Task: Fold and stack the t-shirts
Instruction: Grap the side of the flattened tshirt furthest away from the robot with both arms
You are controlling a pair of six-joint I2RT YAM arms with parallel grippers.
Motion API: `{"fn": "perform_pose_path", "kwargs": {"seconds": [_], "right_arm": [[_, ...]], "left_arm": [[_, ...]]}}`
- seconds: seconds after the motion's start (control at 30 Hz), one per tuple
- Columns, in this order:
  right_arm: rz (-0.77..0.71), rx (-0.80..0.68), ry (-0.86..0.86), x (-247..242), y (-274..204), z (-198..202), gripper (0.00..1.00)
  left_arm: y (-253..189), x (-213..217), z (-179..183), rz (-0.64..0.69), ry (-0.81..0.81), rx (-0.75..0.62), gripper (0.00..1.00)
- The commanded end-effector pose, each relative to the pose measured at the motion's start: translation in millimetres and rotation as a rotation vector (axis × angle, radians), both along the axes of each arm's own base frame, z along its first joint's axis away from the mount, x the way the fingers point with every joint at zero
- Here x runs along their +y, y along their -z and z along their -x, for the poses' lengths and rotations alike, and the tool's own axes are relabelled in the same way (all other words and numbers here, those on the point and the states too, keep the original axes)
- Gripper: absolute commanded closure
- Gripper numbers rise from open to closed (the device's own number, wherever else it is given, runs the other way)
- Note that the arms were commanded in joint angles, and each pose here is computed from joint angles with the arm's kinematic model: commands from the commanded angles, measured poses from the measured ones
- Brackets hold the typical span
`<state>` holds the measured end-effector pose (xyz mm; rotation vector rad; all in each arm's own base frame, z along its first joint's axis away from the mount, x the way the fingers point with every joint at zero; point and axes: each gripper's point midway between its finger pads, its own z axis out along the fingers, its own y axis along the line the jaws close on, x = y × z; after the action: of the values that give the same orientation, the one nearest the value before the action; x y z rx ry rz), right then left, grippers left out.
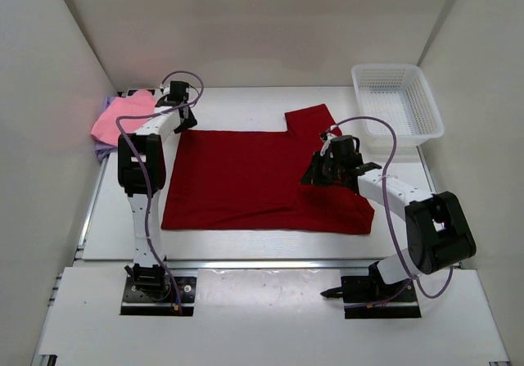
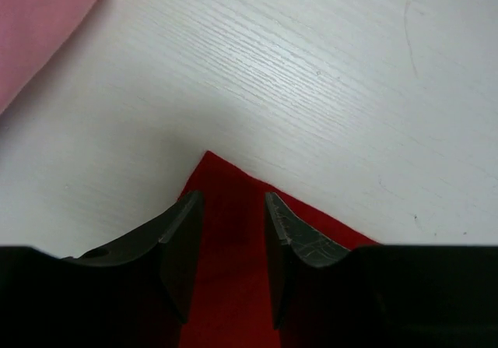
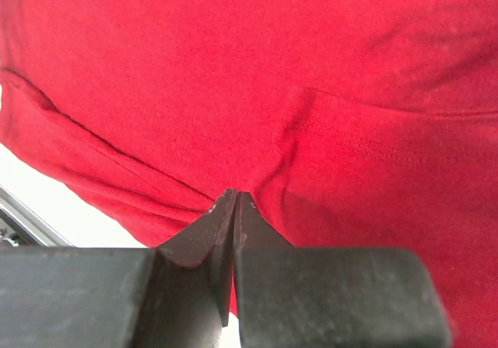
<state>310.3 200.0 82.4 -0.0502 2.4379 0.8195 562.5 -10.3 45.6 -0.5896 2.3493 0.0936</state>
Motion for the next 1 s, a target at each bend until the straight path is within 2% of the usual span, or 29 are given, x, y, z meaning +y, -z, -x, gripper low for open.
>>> {"fn": "perform_pose_path", "kwargs": {"seconds": [0.0,0.23,0.47,0.57,0.63,0.7,0.83,0.97], "right_arm": [[-0.022,-0.068,-0.014,5,-18,-14,1.00],[-0.037,-0.068,0.002,0,-16,-13,1.00],[-0.054,-0.120,-0.001,2,-40,-24,1.00],[-0.065,-0.151,0.010,0,-52,-28,1.00],[-0.085,-0.175,0.010,2,-64,-33,1.00],[-0.084,-0.198,0.036,-8,-73,-43,1.00],[-0.104,-0.244,0.057,-13,-98,-59,1.00],[-0.103,-0.266,0.043,-9,-109,-58,1.00]], "left_arm": [[-14,11,-7,-0.032,-0.016,-0.011,0.52],[-3,15,-16,-0.049,-0.014,0.052,0.54],[0,9,-19,-0.066,0.016,0.079,0.54],[-1,7,-21,-0.064,0.030,0.081,0.58],[-1,9,-18,-0.060,0.029,0.089,0.66],[3,11,-13,-0.061,0.028,0.105,0.67],[3,16,-11,-0.050,0.008,0.092,0.58],[1,11,-13,-0.040,0.019,0.093,0.50]]}}
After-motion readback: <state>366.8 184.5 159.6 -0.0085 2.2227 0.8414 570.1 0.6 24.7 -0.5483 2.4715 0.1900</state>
